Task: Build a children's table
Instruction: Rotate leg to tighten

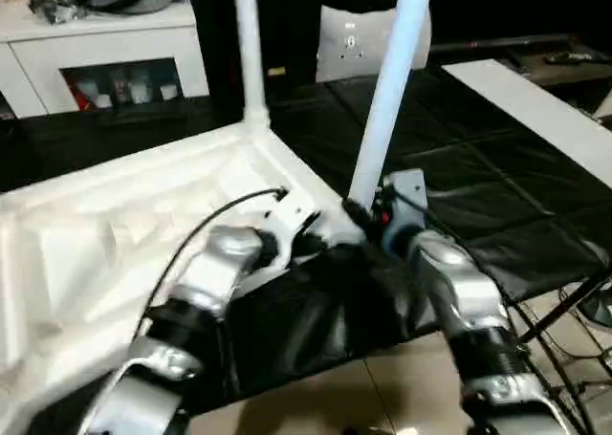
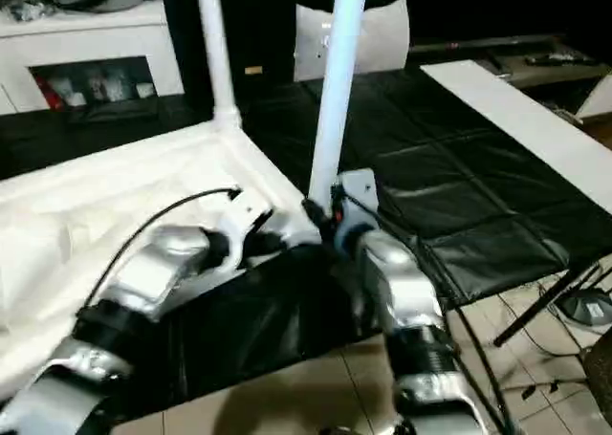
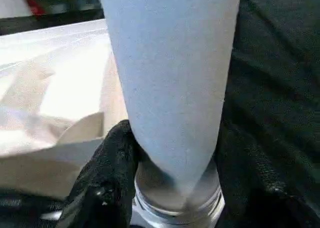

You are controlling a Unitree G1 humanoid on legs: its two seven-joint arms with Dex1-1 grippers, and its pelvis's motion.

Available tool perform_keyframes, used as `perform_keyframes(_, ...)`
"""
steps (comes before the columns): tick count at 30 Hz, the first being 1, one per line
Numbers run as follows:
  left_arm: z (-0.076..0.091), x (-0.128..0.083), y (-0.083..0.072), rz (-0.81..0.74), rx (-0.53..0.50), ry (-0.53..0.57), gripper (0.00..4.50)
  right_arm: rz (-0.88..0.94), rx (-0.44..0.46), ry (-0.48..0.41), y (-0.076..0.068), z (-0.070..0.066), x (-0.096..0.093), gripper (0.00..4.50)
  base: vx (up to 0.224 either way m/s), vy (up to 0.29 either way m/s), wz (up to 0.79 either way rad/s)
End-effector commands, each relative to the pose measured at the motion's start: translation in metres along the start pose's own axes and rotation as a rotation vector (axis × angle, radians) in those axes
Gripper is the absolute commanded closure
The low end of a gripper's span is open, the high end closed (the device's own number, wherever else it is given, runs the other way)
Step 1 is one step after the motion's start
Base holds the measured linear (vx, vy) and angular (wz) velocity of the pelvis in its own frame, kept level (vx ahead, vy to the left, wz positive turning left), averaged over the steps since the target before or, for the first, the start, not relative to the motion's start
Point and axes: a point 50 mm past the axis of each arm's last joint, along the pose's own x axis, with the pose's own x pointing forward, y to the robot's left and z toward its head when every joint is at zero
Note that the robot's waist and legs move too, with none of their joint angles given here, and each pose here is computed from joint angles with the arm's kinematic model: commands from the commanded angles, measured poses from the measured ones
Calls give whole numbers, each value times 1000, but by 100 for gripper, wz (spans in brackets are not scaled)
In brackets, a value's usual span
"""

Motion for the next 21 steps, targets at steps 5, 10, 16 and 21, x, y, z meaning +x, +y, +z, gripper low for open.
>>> perform_keyframes(5, 32, -4, -7, -28, 148, -130, 450, 29, -52, -22, 10, -6, 4, 141, 0, 0, 0)
perform_keyframes(10, 24, -9, -7, -72, 180, -108, 450, 118, -101, -97, 1, 5, -10, 108, 0, 0, 0)
perform_keyframes(16, 9, -19, -3, -175, 227, -66, 450, 397, -251, -61, -22, 11, -49, 58, 0, 0, 0)
perform_keyframes(21, -4, -32, -3, -324, 303, 13, 450, 558, -336, 9, -37, 16, -68, 53, 0, 0, 0)
